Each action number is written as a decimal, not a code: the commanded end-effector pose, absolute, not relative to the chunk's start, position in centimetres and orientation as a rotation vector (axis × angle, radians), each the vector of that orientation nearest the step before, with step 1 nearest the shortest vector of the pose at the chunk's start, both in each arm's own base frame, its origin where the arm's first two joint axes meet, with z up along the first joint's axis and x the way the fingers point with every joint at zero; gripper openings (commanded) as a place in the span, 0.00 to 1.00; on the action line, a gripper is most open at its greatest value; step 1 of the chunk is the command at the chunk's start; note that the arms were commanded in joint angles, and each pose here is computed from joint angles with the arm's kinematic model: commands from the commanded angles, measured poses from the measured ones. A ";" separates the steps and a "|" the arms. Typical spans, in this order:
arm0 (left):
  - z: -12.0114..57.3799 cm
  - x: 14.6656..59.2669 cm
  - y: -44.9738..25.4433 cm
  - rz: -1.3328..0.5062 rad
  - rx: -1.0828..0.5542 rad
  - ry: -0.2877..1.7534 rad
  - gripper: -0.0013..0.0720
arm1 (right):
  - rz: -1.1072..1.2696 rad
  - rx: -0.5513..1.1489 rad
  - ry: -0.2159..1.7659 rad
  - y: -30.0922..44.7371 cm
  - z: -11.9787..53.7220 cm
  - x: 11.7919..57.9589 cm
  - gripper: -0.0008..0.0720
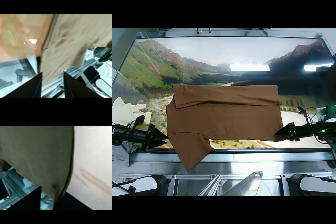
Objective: Fold the shirts.
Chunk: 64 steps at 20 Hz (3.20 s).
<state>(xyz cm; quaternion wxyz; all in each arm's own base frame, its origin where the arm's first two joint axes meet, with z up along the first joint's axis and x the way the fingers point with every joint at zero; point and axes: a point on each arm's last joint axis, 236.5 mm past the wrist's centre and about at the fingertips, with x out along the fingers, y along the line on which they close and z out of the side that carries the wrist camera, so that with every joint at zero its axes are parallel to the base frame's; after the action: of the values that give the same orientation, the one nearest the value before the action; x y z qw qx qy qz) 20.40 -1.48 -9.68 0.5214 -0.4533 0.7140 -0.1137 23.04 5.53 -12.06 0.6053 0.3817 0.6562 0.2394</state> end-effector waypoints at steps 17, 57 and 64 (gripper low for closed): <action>-8.7 20.7 -10.3 -0.625 -1.087 1.737 0.05 | 0.652 1.002 1.583 7.5 -9.7 21.7 0.04; -2.1 48.5 -5.3 -0.845 -1.120 1.209 0.03 | 0.408 0.904 0.858 2.6 -6.8 45.4 0.04; 2.1 50.6 -4.3 -0.939 -1.010 1.175 0.41 | 0.487 0.871 0.927 0.8 -4.5 44.0 0.54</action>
<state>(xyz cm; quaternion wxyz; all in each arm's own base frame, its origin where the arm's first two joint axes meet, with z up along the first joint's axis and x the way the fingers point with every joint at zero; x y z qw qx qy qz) 50.31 -4.71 0.09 0.6165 -0.4546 0.5107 -0.3905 44.82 2.02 -5.76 0.7878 0.4094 0.4069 0.2147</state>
